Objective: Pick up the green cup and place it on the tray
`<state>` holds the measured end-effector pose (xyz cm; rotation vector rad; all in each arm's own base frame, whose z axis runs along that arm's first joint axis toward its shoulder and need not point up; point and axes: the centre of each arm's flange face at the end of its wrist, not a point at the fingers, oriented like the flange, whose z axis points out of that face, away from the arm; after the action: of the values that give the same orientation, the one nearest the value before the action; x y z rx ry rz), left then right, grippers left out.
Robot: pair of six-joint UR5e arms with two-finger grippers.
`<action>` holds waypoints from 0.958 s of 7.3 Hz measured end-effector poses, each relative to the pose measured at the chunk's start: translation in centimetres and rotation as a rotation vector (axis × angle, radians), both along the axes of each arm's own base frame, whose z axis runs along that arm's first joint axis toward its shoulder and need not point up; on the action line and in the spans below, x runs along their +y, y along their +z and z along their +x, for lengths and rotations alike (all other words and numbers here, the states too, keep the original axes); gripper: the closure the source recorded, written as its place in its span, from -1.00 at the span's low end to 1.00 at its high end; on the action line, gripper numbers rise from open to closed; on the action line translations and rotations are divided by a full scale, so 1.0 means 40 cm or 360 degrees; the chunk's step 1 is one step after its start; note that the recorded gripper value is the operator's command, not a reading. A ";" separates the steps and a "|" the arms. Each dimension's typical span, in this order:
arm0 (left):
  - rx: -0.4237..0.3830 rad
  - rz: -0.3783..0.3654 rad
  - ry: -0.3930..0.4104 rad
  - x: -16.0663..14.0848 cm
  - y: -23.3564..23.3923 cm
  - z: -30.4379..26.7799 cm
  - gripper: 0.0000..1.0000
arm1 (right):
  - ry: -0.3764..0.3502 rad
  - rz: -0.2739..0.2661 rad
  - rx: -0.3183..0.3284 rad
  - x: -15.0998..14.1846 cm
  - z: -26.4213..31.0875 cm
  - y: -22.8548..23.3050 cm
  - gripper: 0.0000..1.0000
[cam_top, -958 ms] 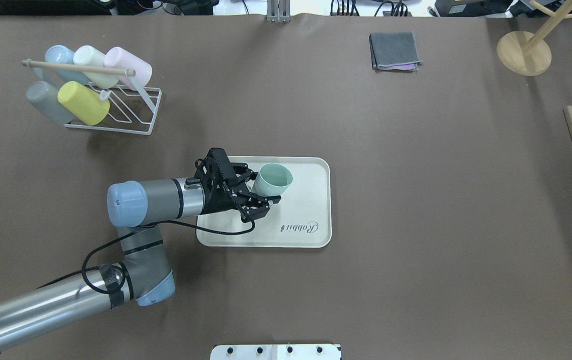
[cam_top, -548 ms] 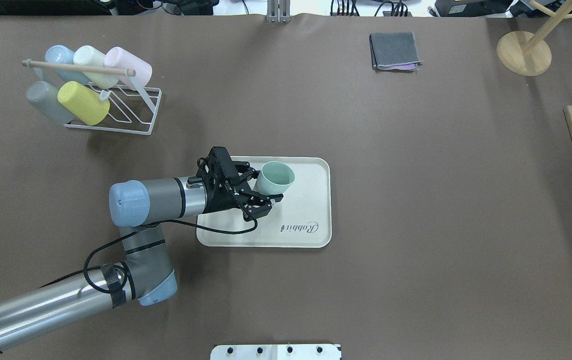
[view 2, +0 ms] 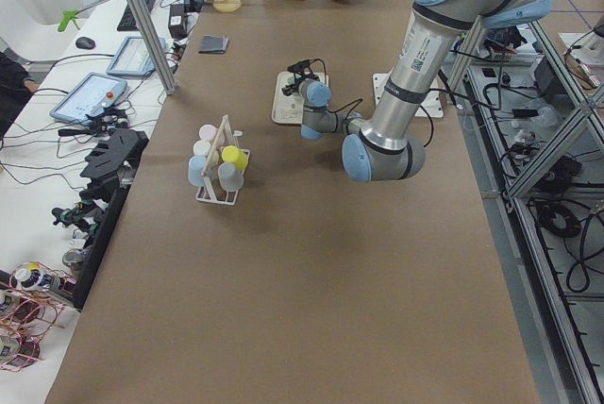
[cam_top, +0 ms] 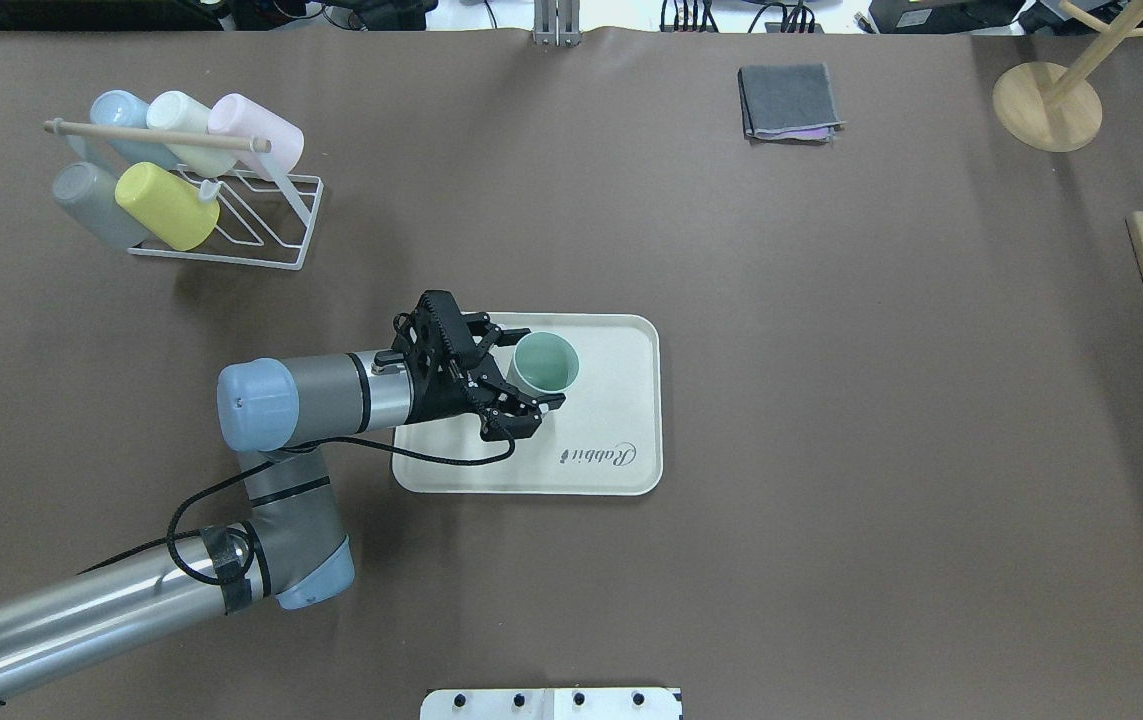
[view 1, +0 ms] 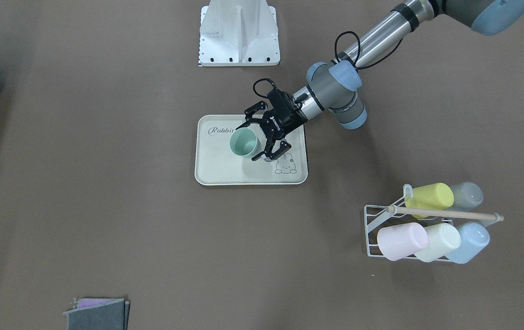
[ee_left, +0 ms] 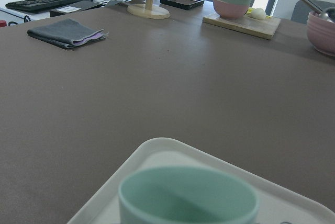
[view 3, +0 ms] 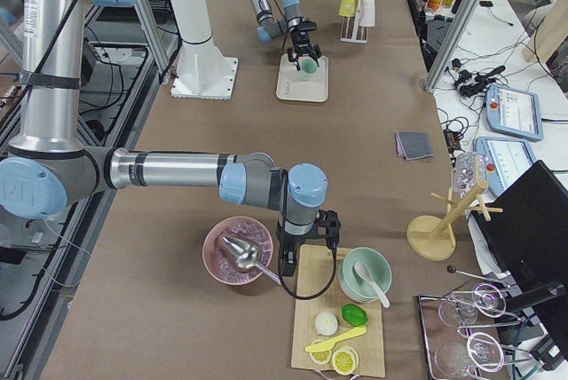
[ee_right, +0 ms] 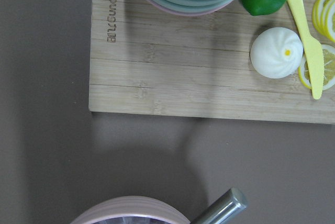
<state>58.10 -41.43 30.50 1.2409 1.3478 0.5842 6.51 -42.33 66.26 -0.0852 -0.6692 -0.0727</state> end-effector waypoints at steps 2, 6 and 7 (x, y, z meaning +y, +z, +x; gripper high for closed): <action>0.0001 0.0002 0.0000 0.000 0.000 -0.001 -0.97 | -0.0001 0.0040 -0.0001 -0.007 0.000 -0.004 -1.00; 0.0051 0.0028 -0.0016 -0.006 -0.024 -0.059 -0.97 | -0.0001 0.0071 -0.0004 -0.021 -0.001 -0.018 -1.00; 0.0071 0.0036 -0.0026 -0.011 -0.036 -0.080 -0.97 | -0.0001 0.0076 -0.0008 -0.025 -0.001 -0.021 -1.00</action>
<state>54.89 -41.86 29.06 1.2888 1.3703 0.5644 6.47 -43.31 65.40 -0.0395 -0.6719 -0.0892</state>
